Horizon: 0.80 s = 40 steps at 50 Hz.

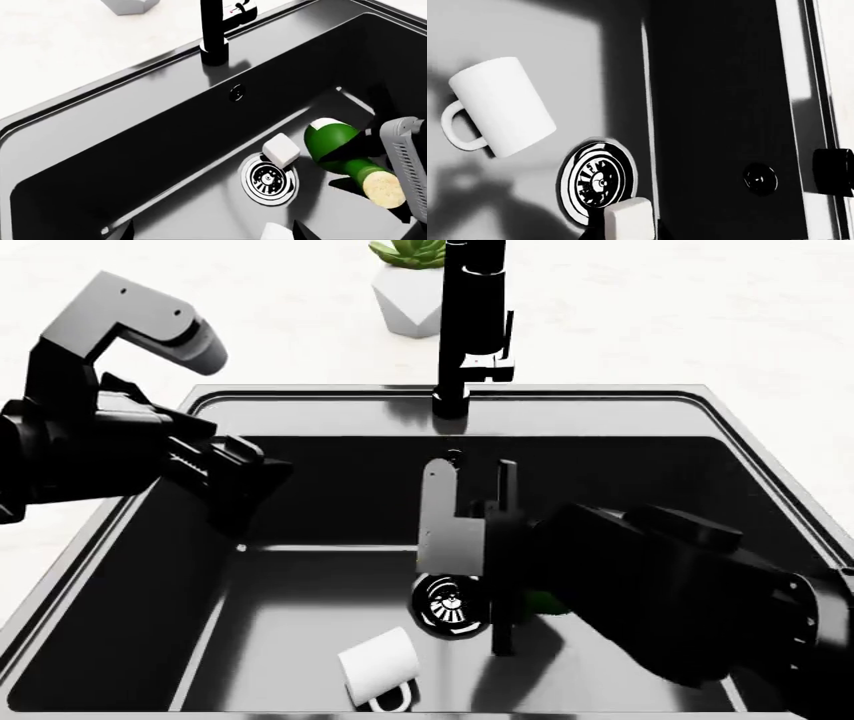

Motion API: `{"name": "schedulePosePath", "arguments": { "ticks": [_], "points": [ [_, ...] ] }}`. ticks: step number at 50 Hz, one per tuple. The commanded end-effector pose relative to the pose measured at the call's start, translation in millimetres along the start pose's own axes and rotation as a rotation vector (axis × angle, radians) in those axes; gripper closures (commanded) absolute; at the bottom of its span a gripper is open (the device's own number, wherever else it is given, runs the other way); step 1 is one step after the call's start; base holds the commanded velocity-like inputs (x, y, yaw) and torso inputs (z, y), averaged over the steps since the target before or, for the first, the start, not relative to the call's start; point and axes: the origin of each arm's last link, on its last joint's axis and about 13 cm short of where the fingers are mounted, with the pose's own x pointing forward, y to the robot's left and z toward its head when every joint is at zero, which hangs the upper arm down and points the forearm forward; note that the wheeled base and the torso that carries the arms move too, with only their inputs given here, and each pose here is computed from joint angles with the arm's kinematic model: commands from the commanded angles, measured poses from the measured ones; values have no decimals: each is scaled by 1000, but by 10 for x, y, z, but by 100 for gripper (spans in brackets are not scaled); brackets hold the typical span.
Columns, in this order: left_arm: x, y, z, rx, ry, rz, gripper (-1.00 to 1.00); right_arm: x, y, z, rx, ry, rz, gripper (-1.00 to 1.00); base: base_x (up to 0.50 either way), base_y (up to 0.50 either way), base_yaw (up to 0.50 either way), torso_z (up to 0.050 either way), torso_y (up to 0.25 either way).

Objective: Pick the mug and bottle and place them in the sink. Then turn on the water.

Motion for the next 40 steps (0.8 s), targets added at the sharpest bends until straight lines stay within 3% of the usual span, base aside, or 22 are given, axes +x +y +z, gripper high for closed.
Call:
{"name": "schedulePosePath", "arguments": {
  "ticks": [1, 13, 40],
  "points": [
    [30, 17, -28, -3, 6, -8, -100, 155, -102, -37, 11, 17, 84, 100, 0, 0, 0, 0, 0],
    [69, 24, -39, -7, 13, -21, -100, 270, -99, -29, 49, 2, 199, 100, 0, 0, 0, 0, 0],
    [86, 30, -103, -18, 17, -30, -100, 380, 215, -84, 70, 16, 385, 100, 0, 0, -1, 0, 0]
  ]
}}
